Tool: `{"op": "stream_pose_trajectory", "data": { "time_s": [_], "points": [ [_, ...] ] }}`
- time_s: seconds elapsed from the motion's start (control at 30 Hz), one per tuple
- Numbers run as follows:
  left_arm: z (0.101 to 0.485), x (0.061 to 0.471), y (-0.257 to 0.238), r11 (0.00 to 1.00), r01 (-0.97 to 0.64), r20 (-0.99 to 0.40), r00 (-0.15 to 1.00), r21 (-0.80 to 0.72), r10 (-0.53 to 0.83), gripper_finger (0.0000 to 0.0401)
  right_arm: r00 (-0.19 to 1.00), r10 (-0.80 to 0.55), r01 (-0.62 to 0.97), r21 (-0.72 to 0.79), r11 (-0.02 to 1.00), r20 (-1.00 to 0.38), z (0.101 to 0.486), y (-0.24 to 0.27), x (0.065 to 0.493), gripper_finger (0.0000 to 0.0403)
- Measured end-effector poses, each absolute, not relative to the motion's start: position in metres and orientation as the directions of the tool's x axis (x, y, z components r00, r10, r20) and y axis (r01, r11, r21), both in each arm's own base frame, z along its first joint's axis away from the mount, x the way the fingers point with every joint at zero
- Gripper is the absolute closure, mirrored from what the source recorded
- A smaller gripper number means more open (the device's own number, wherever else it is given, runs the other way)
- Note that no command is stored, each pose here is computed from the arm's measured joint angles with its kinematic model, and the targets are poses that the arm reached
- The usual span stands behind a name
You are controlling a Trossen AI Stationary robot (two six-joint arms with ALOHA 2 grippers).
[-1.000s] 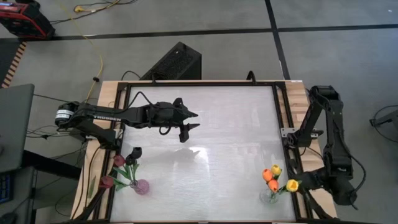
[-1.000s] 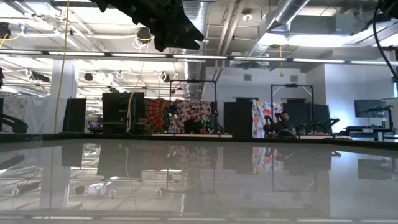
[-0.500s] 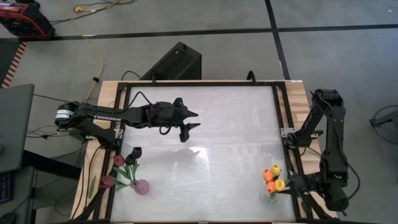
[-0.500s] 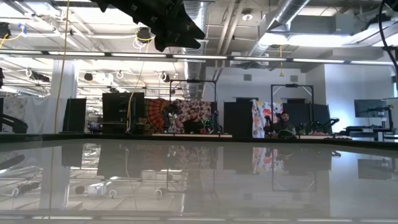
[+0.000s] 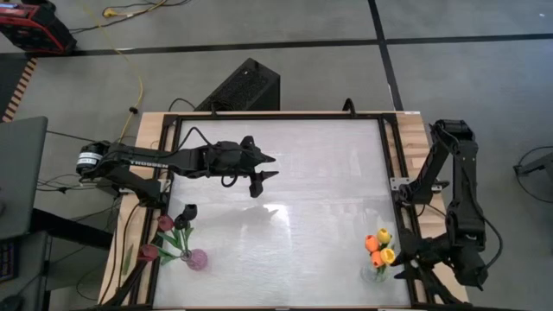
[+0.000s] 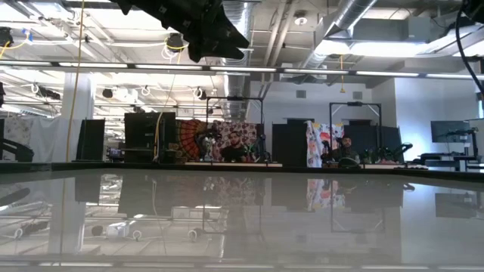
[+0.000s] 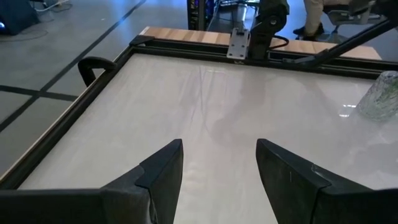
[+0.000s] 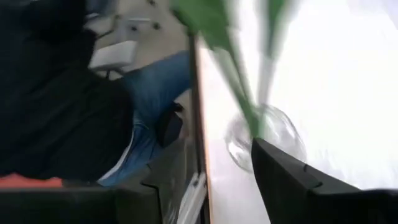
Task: Sort flowers into vase by color
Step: Return to Home Position
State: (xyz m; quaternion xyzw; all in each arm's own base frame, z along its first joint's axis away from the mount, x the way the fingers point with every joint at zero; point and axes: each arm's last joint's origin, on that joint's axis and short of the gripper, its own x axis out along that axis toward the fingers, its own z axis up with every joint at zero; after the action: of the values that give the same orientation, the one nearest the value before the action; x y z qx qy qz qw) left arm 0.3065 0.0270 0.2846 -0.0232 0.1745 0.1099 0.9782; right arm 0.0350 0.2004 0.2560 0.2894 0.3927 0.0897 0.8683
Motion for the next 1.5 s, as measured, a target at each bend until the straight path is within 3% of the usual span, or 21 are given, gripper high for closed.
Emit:
{"op": "stream_pose_trajectory", "data": {
  "time_s": [0.13, 0.3, 0.5, 0.6, 0.8, 1.0, 1.23, 1.37, 1.5],
  "points": [
    [0.284, 0.306, 0.027, 0.976, -0.216, -0.348, 0.914, 0.012, 0.206, 0.0209, 0.623, 0.285, 0.262, 0.538, 0.801, -0.728, 0.248, 0.187, 0.034, 0.0203],
    [0.282, 0.306, 0.027, 0.978, -0.205, -0.371, 0.906, 0.043, 0.206, 0.0209, 0.517, 0.097, 0.426, 0.354, 0.833, -0.850, 0.238, 0.166, 0.036, 0.0226],
    [0.277, 0.303, 0.027, 0.978, -0.201, -0.426, 0.882, 0.052, 0.204, 0.0209, 0.455, -0.276, 0.622, 0.081, 0.779, -0.847, 0.238, 0.127, 0.048, 0.0254],
    [0.274, 0.302, 0.027, 0.978, -0.198, -0.451, 0.868, 0.064, 0.205, 0.0209, 0.437, -0.360, 0.669, 0.030, 0.742, -0.824, 0.240, 0.117, 0.059, 0.0266],
    [0.294, 0.275, 0.027, 0.963, -0.244, -0.466, 0.844, 0.111, 0.267, 0.0209, 0.507, -0.447, 0.658, -0.004, 0.753, -0.737, 0.245, 0.100, 0.094, 0.0280],
    [0.319, 0.239, 0.024, 0.958, -0.234, -0.440, 0.852, 0.166, 0.285, 0.0209, 0.491, -0.538, 0.684, -0.078, 0.725, -0.686, 0.246, 0.077, 0.133, 0.0302],
    [0.334, 0.210, 0.025, 0.950, -0.223, -0.425, 0.854, 0.220, 0.299, 0.0209, 0.578, -0.526, 0.569, -0.154, 0.808, -0.624, 0.256, 0.053, 0.179, 0.0355],
    [0.319, 0.197, 0.033, 0.935, -0.270, -0.371, 0.864, 0.230, 0.341, 0.0209, 0.614, -0.550, 0.533, -0.216, 0.818, -0.566, 0.264, 0.036, 0.197, 0.0387],
    [0.288, 0.178, 0.043, 0.909, -0.353, -0.279, 0.871, 0.220, 0.406, 0.0209, 0.684, -0.444, 0.419, -0.186, 0.889, -0.579, 0.270, 0.015, 0.212, 0.0387]
  ]
}}
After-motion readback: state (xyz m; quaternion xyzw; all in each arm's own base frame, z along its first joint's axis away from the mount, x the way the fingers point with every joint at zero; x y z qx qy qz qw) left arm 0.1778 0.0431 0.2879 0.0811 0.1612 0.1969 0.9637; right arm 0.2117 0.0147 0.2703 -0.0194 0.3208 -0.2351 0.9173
